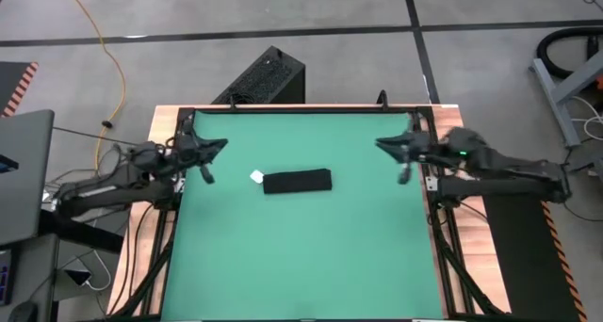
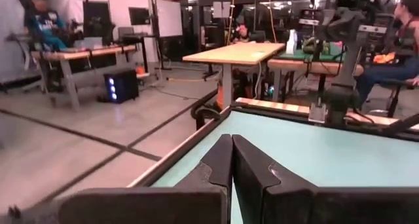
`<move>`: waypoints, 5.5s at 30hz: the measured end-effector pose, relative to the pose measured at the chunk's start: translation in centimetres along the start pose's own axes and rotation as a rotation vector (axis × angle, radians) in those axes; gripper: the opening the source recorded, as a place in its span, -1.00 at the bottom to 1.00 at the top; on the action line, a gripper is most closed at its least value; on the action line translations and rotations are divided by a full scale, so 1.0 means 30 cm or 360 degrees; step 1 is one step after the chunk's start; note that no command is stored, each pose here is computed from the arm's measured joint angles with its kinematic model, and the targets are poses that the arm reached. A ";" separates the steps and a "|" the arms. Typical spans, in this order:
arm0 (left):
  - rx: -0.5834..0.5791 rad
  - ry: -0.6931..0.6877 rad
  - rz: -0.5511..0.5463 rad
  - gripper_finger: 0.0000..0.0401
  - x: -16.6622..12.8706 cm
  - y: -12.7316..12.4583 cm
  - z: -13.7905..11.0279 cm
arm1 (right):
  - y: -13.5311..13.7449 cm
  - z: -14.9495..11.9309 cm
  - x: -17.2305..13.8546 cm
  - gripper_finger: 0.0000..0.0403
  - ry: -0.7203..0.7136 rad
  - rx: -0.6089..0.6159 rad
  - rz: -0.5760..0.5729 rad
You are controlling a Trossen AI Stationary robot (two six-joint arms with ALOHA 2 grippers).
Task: Roll towel
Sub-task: Return to Home Position
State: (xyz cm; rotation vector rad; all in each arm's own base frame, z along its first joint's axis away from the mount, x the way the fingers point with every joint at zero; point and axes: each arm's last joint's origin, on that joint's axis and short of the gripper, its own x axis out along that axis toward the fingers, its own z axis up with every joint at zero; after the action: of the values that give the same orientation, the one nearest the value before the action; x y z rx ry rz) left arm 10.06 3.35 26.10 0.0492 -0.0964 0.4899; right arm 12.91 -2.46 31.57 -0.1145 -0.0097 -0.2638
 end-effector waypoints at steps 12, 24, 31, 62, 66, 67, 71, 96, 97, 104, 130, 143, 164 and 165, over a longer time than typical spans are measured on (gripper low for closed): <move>-0.0344 -0.0053 -0.0220 -1.00 -0.116 0.031 -0.038 | -0.013 -0.091 -0.263 -0.67 -0.0271 0.0147 -0.0042; -0.0557 -0.0062 -0.0162 -1.00 -0.057 0.022 -0.262 | 0.021 -0.347 -0.152 -0.67 -0.0314 0.0286 -0.0212; -0.0547 -0.0028 -0.0136 -1.00 -0.055 0.023 -0.269 | 0.033 -0.429 -0.133 -0.67 -0.0286 0.0309 -0.0217; -0.0535 0.0112 0.0002 -1.00 -0.054 0.029 -0.304 | 0.036 -0.447 -0.129 -0.67 -0.0199 0.0267 -0.0210; -0.0535 0.0112 0.0001 -1.00 -0.054 0.029 -0.304 | 0.036 -0.447 -0.129 -0.67 -0.0198 0.0267 -0.0210; -0.0534 0.0112 0.0002 -1.00 -0.054 0.029 -0.304 | 0.036 -0.448 -0.129 -0.67 -0.0198 0.0267 -0.0210; -0.0535 0.0113 0.0002 -1.00 -0.054 0.029 -0.304 | 0.036 -0.448 -0.129 -0.67 -0.0198 0.0267 -0.0210; -0.0537 0.0113 0.0001 -1.00 -0.054 0.029 -0.304 | 0.037 -0.448 -0.129 -0.67 -0.0196 0.0267 -0.0209; -0.0537 0.0113 0.0001 -1.00 -0.054 0.029 -0.304 | 0.036 -0.448 -0.129 -0.67 -0.0197 0.0267 -0.0209; -0.0539 0.0113 0.0001 -1.00 -0.054 0.029 -0.304 | 0.037 -0.448 -0.129 -0.67 -0.0196 0.0267 -0.0209; -0.0539 0.0113 0.0001 -1.00 -0.054 0.029 -0.304 | 0.036 -0.449 -0.129 -0.67 -0.0196 0.0267 -0.0209; -0.0538 0.0114 0.0001 -1.00 -0.054 0.029 -0.305 | 0.037 -0.449 -0.129 -0.67 -0.0195 0.0267 -0.0208; -0.0538 0.0114 0.0001 -1.00 -0.054 0.029 -0.305 | 0.037 -0.449 -0.129 -0.67 -0.0196 0.0267 -0.0208; -0.0539 0.0114 0.0001 -1.00 -0.054 0.029 -0.304 | 0.037 -0.449 -0.129 -0.67 -0.0196 0.0267 -0.0209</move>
State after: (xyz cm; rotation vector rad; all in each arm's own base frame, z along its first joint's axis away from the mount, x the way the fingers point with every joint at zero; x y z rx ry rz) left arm 8.96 3.99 16.87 -0.2994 -0.1081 0.4698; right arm 9.39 -1.94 17.97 0.0371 -0.1616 -0.3854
